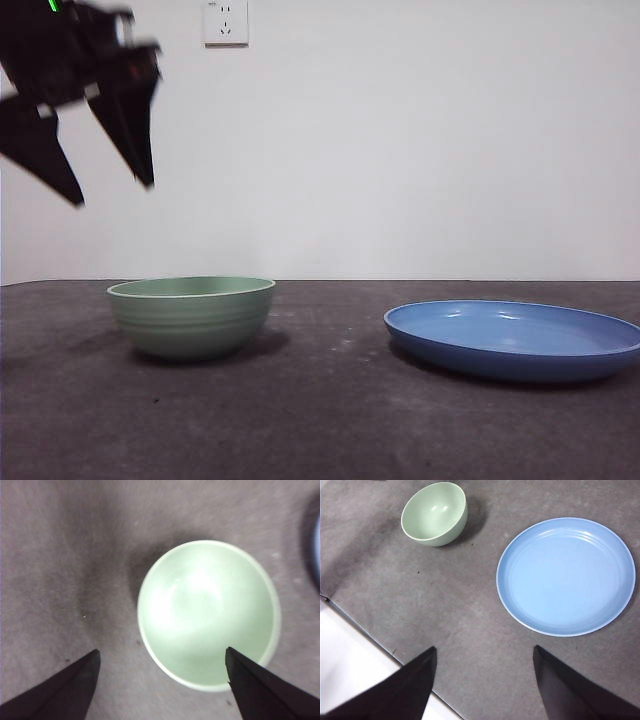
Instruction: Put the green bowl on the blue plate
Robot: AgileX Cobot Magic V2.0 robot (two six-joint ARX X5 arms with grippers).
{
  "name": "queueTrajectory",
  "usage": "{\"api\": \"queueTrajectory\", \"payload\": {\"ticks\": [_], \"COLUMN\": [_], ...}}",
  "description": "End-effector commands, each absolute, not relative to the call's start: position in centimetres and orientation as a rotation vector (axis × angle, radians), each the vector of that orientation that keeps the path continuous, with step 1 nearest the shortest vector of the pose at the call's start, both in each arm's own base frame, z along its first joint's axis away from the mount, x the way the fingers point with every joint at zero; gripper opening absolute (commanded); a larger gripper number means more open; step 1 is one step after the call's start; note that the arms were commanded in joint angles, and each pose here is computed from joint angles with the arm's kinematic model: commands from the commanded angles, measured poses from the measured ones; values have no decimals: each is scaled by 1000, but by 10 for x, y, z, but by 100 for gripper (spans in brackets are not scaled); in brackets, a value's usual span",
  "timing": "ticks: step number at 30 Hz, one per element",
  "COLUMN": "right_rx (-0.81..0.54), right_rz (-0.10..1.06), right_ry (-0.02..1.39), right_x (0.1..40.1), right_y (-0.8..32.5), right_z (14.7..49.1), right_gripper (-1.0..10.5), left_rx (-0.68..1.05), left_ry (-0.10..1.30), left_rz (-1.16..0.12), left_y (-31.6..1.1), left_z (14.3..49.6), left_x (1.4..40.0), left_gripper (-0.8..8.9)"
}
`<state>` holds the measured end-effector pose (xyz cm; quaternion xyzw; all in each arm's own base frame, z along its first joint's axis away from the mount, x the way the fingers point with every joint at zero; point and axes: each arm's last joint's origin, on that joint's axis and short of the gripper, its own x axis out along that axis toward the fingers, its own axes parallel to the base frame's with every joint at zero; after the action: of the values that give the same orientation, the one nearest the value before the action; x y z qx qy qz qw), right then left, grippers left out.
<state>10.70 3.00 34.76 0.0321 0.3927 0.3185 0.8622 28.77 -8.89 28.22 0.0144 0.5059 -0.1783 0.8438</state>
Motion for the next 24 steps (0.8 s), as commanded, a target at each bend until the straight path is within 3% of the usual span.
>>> {"api": "queueTrajectory", "payload": {"ticks": [1,18,20,24], "right_rx": [59,59,59,59], "right_rz": [674,674,674,674], "right_ry": [802,801,801,800], "right_x": [108,108,108,108], "right_y": [31,31,31,31], "right_z": [353,353,353,353], "right_gripper": [308,308,308,308], "left_rx": [52,61,62,64], "left_ry": [1077,1198,1204,1222], "left_rz": [-364,-345,-344,-342], "left_y": [-95,-105,-106,-105], "left_z": [269,204,202,200], "left_x": [305,341,342,341], "left_gripper": [405,400,369,217]}}
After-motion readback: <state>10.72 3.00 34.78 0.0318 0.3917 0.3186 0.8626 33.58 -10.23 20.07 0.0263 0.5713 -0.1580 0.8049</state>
